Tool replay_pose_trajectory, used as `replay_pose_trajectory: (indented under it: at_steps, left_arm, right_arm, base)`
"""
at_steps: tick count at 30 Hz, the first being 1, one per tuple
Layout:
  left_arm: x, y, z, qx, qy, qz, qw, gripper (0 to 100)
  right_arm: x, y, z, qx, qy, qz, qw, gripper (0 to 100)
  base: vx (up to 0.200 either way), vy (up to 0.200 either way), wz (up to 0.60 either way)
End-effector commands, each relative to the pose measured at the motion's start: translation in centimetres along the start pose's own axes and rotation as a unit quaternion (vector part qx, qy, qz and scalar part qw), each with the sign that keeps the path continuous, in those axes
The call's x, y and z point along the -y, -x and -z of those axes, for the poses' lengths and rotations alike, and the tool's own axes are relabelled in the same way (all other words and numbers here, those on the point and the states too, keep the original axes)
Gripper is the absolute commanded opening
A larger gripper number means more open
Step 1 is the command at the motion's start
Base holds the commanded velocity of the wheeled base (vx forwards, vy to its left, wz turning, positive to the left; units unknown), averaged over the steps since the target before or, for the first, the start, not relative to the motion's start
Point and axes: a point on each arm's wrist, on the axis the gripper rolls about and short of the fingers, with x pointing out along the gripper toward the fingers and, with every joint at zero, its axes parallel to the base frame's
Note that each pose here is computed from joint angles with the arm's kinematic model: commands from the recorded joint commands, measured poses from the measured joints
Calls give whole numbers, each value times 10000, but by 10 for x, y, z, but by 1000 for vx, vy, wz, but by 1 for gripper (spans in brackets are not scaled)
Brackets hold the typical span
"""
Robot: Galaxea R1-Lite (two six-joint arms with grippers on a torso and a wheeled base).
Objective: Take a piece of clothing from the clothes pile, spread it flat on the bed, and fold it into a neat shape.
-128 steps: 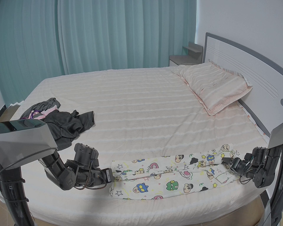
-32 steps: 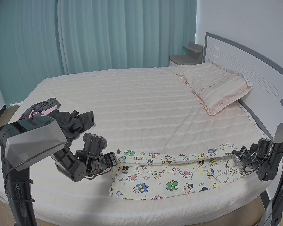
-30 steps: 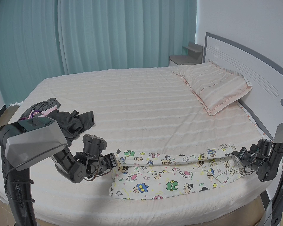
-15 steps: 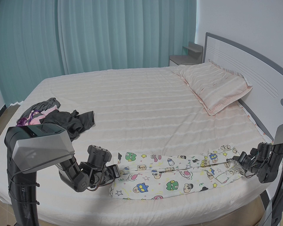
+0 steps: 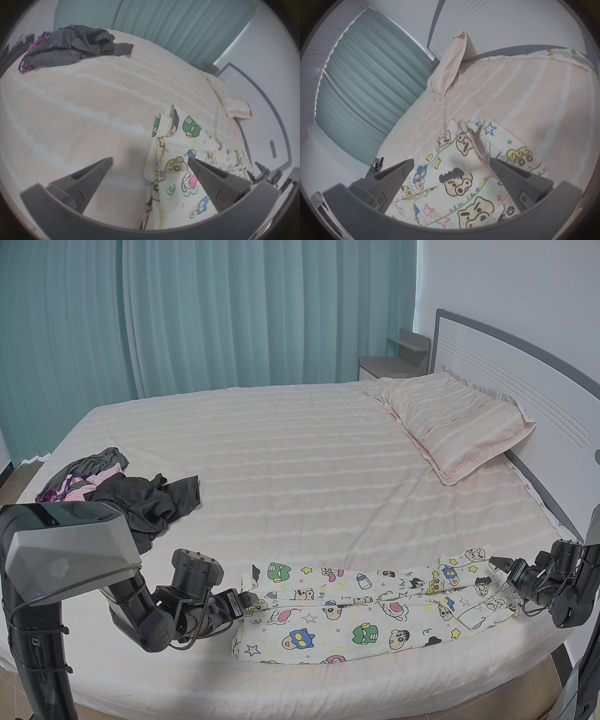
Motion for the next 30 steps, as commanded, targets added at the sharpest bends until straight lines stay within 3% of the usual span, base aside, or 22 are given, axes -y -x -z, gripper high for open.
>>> replay_pose_trajectory:
  at_steps: [1,6,8,10,15,20,27,30]
  left_arm:
    - [-6,32,-17,285,432,184,9985,100]
    - [-16,54,-26,317,919,355,9946,100]
    - [-20,76,-30,210,1620,670,9843,100]
    - [-24,87,-27,57,1850,808,9794,100]
    - [-32,99,-16,-138,1984,786,9769,100]
    - [-34,100,-13,-168,2341,926,9676,100]
    - [-45,105,-5,-96,2411,1028,9650,100]
    - [-49,105,-4,-73,2450,1034,9640,100]
  right_arm:
    - [-6,13,-23,491,89,-99,9987,100]
    - [-17,11,-30,564,136,-270,9979,100]
    - [-43,-2,-9,151,61,-617,9980,100]
    - [-51,-10,3,-108,-148,-724,9972,100]
    - [-46,-31,15,-344,-297,-684,9966,100]
    - [-31,-46,25,-502,-392,-513,9967,100]
    - [-15,-52,5,-78,-486,-350,9982,100]
    - [-32,-30,-17,325,-394,-487,9975,100]
  base:
    - [0,0,0]
    - [0,0,0]
    - [0,0,0]
    - [0,0,0]
    - [0,0,0]
    - [0,0,0]
    - [0,0,0]
    - [0,0,0]
